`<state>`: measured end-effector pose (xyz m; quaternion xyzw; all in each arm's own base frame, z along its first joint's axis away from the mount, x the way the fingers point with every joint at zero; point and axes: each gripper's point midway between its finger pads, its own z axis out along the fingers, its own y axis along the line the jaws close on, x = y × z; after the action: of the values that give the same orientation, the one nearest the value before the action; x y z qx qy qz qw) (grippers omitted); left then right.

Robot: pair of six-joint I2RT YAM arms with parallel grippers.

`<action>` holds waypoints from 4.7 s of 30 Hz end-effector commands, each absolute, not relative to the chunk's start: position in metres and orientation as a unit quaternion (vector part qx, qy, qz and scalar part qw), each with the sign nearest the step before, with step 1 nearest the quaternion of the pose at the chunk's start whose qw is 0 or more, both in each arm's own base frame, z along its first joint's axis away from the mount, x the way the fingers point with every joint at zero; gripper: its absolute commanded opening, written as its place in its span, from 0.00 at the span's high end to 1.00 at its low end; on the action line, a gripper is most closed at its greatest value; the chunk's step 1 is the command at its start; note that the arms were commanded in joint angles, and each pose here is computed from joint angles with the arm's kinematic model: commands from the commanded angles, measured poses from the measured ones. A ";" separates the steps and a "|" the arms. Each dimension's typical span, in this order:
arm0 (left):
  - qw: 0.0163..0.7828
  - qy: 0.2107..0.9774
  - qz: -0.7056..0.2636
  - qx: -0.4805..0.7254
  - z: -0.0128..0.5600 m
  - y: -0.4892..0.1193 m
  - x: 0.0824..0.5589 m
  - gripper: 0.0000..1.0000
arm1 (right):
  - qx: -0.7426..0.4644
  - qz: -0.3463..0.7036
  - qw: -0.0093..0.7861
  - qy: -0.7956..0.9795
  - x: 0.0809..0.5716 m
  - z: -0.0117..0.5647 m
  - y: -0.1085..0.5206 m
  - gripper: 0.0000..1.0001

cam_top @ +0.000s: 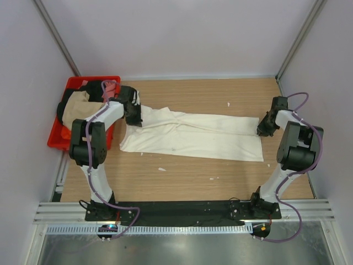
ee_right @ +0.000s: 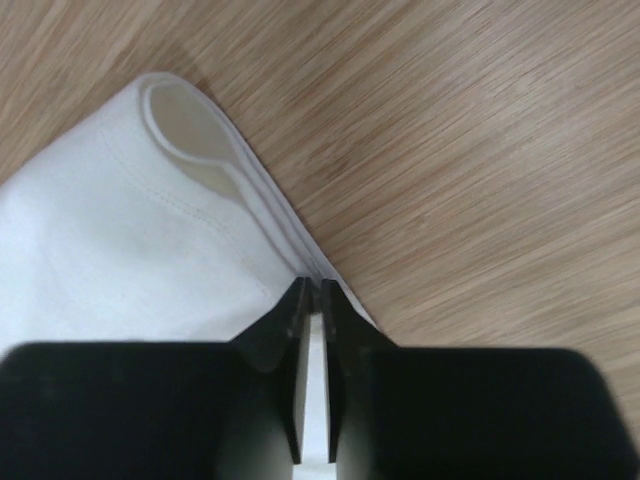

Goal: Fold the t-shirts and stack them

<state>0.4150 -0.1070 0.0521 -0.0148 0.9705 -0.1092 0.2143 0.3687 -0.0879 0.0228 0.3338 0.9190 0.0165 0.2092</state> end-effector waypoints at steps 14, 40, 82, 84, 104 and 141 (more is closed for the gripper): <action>0.291 0.950 -0.103 -0.037 0.109 -0.103 0.432 1.00 | 0.336 -0.037 0.277 0.900 0.386 0.046 -0.113 0.99; 0.218 0.972 -0.059 -0.063 0.056 -0.089 0.399 1.00 | 0.334 -0.040 0.274 0.901 0.382 0.035 -0.113 0.99; 0.162 0.977 -0.039 -0.130 0.053 -0.097 0.388 0.65 | 0.046 0.287 0.265 0.919 0.449 0.050 0.244 0.96; 0.185 0.973 -0.037 -0.132 0.071 -0.093 0.397 0.63 | 0.043 0.274 0.260 0.925 0.448 0.039 0.241 0.96; 0.174 0.963 -0.151 -0.142 0.043 -0.094 0.445 0.56 | -0.142 0.303 0.343 0.878 0.494 0.102 0.330 0.70; 0.227 0.954 -0.177 -0.084 0.101 -0.106 0.433 1.00 | -0.227 0.359 0.368 0.827 0.495 0.123 0.390 0.89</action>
<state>0.4365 -0.1014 0.0764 -0.1069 0.9589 -0.1661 0.2035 0.4906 0.3816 0.0484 -0.2145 0.8632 0.3429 0.3022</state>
